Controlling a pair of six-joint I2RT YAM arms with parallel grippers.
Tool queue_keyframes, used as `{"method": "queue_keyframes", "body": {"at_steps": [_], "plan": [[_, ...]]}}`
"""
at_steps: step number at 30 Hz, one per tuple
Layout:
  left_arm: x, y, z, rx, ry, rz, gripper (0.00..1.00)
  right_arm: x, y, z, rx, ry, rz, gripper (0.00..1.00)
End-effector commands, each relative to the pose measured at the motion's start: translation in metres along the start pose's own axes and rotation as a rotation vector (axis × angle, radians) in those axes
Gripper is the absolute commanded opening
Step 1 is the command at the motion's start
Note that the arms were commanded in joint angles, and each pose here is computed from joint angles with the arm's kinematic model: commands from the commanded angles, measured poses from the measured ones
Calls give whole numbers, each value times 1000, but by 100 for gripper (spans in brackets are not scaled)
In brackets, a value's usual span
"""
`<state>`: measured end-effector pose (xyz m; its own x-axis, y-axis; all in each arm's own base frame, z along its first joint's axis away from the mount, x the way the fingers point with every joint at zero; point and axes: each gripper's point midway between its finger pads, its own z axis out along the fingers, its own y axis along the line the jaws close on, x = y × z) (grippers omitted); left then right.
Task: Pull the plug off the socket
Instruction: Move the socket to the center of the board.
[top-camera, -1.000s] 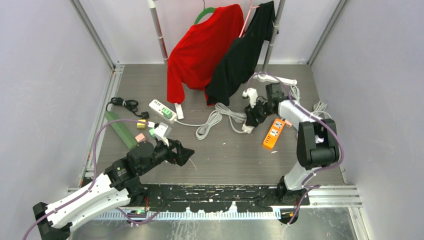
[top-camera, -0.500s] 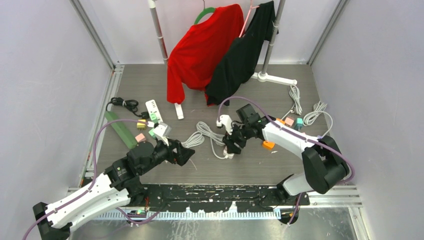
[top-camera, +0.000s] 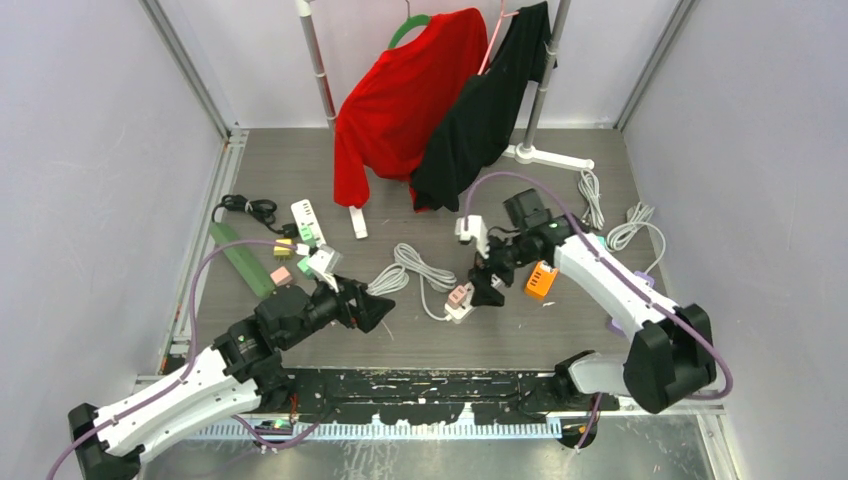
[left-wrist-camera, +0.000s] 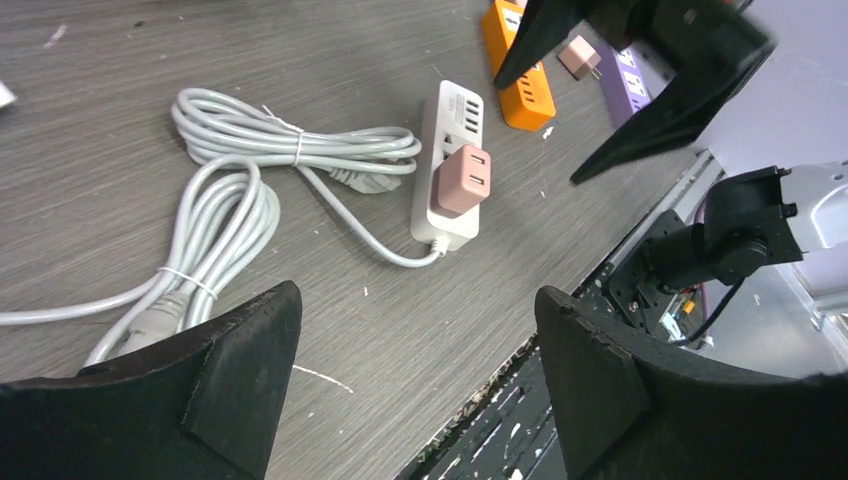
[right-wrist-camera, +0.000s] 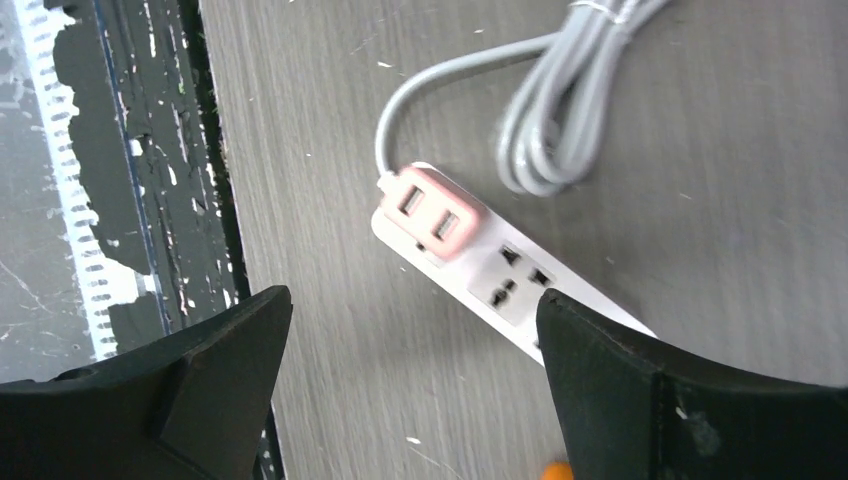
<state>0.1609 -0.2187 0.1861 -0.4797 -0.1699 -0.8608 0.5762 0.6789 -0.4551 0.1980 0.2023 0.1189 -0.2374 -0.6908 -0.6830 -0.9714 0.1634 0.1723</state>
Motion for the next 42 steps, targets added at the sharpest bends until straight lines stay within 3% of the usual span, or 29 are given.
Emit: {"method": "queue_keyframes", "body": {"at_steps": [1,7,13,19,26,35,42], "plan": [[-13,-21,10,105,-66,-45,89,-11,6,-37,-25,-123,-60,100],[-4,-32,25,165,-33,-71,96,-9,1,-35,-19,-166,-175,100],[12,-40,43,192,75,-50,98,12,-13,-22,-93,-80,-576,100],[20,-43,54,208,92,-93,97,24,-58,-4,-100,25,-584,100],[23,-40,54,199,84,-94,97,61,-79,21,-102,125,-529,99],[16,-50,54,270,46,-43,95,93,-78,33,-149,209,-525,83],[-8,-66,55,384,-113,102,93,98,-53,19,-162,212,-540,73]]}}
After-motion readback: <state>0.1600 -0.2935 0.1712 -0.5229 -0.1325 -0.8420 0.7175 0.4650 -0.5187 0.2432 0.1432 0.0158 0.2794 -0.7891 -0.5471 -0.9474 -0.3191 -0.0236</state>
